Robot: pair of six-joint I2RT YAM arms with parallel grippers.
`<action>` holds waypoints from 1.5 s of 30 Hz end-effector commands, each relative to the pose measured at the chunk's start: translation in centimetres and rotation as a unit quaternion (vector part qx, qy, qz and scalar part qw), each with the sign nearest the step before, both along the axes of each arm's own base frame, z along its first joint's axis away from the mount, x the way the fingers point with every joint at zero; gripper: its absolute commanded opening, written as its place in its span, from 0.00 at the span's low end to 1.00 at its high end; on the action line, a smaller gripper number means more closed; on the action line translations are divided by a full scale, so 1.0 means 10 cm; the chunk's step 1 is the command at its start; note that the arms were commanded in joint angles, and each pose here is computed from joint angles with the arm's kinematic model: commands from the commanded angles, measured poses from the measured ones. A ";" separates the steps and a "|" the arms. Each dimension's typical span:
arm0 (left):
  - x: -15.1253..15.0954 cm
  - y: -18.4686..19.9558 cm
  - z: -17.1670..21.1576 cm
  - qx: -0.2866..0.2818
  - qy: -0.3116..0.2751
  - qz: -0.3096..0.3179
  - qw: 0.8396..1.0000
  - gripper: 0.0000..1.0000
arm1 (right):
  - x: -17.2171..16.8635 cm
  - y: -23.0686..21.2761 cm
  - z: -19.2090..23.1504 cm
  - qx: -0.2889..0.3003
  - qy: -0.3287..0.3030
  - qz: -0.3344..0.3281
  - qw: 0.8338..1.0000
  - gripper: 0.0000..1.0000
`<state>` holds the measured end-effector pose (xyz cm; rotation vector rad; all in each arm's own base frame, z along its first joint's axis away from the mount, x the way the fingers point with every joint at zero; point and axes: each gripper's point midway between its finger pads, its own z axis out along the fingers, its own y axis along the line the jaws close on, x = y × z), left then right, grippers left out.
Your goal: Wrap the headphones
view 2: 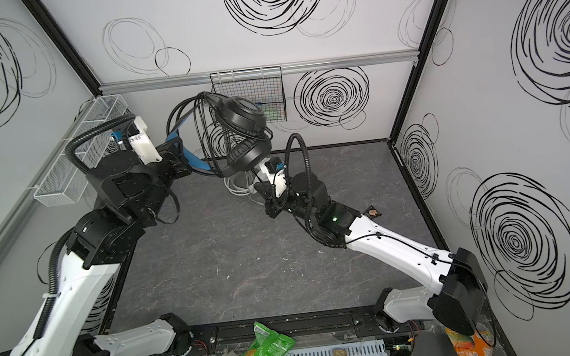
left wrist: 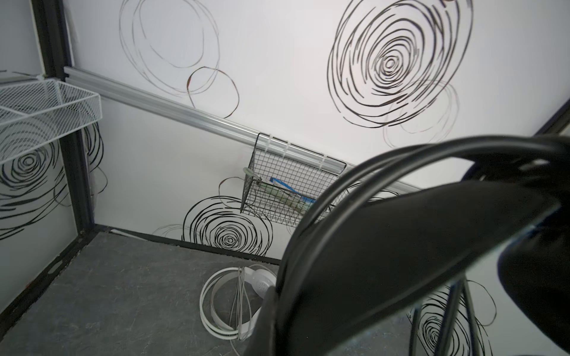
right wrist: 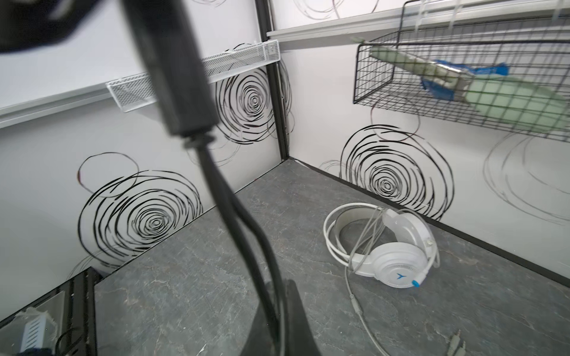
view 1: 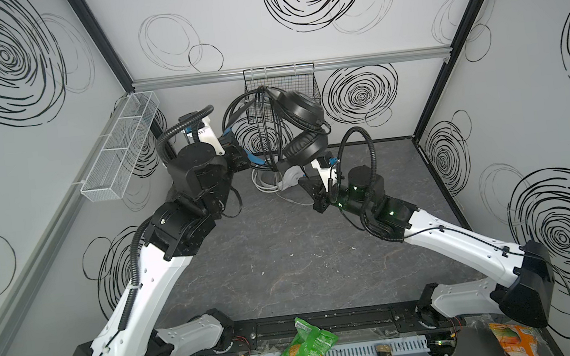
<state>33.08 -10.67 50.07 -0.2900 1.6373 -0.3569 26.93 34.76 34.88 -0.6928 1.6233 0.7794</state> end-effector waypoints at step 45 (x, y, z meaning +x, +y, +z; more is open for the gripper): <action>0.00 -0.09 -1.49 0.085 0.122 0.009 0.989 0.00 | -0.14 0.39 0.52 -0.253 -0.140 -0.082 0.954 0.00</action>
